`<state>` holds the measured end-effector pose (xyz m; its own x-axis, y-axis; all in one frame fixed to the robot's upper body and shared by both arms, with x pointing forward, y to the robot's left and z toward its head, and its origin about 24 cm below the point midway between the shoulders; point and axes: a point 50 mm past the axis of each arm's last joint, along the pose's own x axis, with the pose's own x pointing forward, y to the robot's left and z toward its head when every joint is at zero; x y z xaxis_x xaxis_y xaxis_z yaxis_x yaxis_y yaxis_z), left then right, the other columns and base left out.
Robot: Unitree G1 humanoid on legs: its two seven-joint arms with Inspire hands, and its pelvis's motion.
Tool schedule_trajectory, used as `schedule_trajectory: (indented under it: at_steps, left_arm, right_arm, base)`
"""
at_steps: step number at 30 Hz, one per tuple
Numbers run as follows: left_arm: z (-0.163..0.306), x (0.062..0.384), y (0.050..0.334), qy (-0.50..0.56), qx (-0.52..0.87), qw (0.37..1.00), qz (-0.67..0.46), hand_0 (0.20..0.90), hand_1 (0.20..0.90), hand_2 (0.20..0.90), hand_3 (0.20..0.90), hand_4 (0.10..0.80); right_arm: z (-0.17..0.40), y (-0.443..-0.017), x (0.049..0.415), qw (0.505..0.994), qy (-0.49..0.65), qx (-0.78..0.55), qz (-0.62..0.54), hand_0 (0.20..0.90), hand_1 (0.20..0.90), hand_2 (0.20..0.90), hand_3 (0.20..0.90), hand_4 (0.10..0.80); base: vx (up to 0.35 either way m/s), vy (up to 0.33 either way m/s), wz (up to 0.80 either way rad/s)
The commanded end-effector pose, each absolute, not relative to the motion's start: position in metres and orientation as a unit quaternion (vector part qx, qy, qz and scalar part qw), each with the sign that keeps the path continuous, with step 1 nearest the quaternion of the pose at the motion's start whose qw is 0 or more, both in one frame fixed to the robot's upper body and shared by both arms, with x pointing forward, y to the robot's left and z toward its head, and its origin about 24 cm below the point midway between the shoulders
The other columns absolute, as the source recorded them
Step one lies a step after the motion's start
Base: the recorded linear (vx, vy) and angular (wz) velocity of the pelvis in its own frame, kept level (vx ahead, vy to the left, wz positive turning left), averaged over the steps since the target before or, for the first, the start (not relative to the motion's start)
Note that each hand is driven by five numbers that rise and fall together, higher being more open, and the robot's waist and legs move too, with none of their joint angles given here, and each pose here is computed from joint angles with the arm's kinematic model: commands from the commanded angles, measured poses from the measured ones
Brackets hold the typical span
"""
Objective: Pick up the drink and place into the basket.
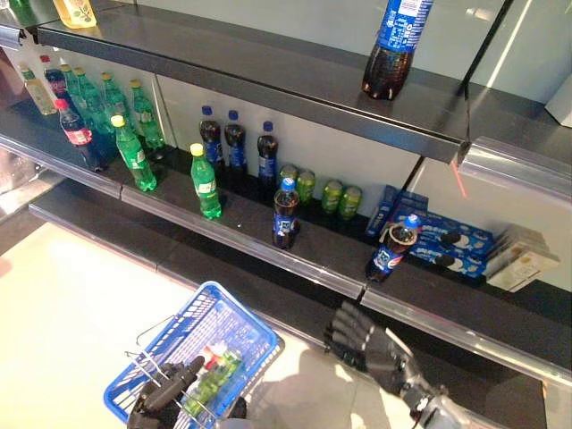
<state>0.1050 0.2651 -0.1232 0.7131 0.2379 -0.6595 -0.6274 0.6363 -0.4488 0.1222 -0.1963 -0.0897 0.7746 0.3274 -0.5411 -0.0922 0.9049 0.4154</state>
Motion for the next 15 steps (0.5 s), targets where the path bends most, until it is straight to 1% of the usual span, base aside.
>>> schedule_trajectory:
  at_steps: [1, 3, 6, 9, 11, 12, 14, 15]
  left_arm:
    - [-0.084, 0.151, 0.276, 0.125, -0.323, 0.908, 0.236, 0.3, 0.3, 0.3, 0.2, 0.1]
    - [-0.094, 0.141, 0.275, 0.122, -0.353, 0.884, 0.28, 0.3, 0.3, 0.3, 0.2, 0.1]
    - [-0.103, 0.135, 0.268, 0.131, -0.364, 0.879, 0.277, 0.3, 0.3, 0.3, 0.2, 0.1]
    - [-0.109, 0.137, 0.26, 0.161, -0.367, 0.878, 0.263, 0.3, 0.3, 0.3, 0.2, 0.1]
    - [-0.113, 0.134, 0.255, 0.175, -0.364, 0.875, 0.266, 0.3, 0.3, 0.3, 0.2, 0.1]
    - [-0.117, 0.126, 0.254, 0.179, -0.364, 0.869, 0.282, 0.3, 0.3, 0.3, 0.2, 0.1]
    - [-0.124, 0.107, 0.253, 0.18, -0.37, 0.854, 0.317, 0.3, 0.3, 0.3, 0.2, 0.1]
    - [-0.125, 0.105, 0.251, 0.184, -0.368, 0.855, 0.316, 0.3, 0.3, 0.3, 0.2, 0.1]
  right_arm:
    - [-0.072, -0.2, 0.144, 0.953, 0.24, 0.15, 0.111, 0.9, 0.9, 0.9, 0.9, 0.8]
    - [-0.091, -0.195, 0.138, 0.936, 0.299, 0.148, 0.109, 0.9, 0.9, 0.9, 0.9, 0.8]
    - [-0.109, -0.196, 0.13, 0.925, 0.35, 0.129, 0.08, 0.9, 0.9, 0.9, 0.9, 0.8]
    - [-0.12, -0.206, 0.117, 0.914, 0.378, 0.146, 0.01, 0.9, 0.9, 0.9, 0.9, 0.8]
    - [-0.126, -0.217, 0.108, 0.908, 0.396, 0.137, -0.018, 0.9, 0.9, 0.9, 0.9, 0.8]
    - [-0.128, -0.223, 0.103, 0.905, 0.407, 0.122, -0.022, 0.9, 0.9, 0.9, 0.9, 0.8]
    - [-0.134, -0.236, 0.091, 0.892, 0.44, 0.095, -0.036, 0.9, 0.9, 0.9, 0.9, 0.8]
    - [-0.138, -0.241, 0.079, 0.887, 0.451, 0.084, -0.052, 0.9, 0.9, 0.9, 0.9, 0.8]
  base:
    - [-0.103, -0.074, 1.12]
    - [-0.171, -0.067, 0.2]
    - [-0.141, 0.015, 0.22]
    - [-0.053, 0.111, 0.93]
    - [0.02, 0.295, 1.18]
    - [0.079, 0.438, 0.75]
    - [0.112, 0.553, 0.23]
    - [0.132, 0.545, 0.29]
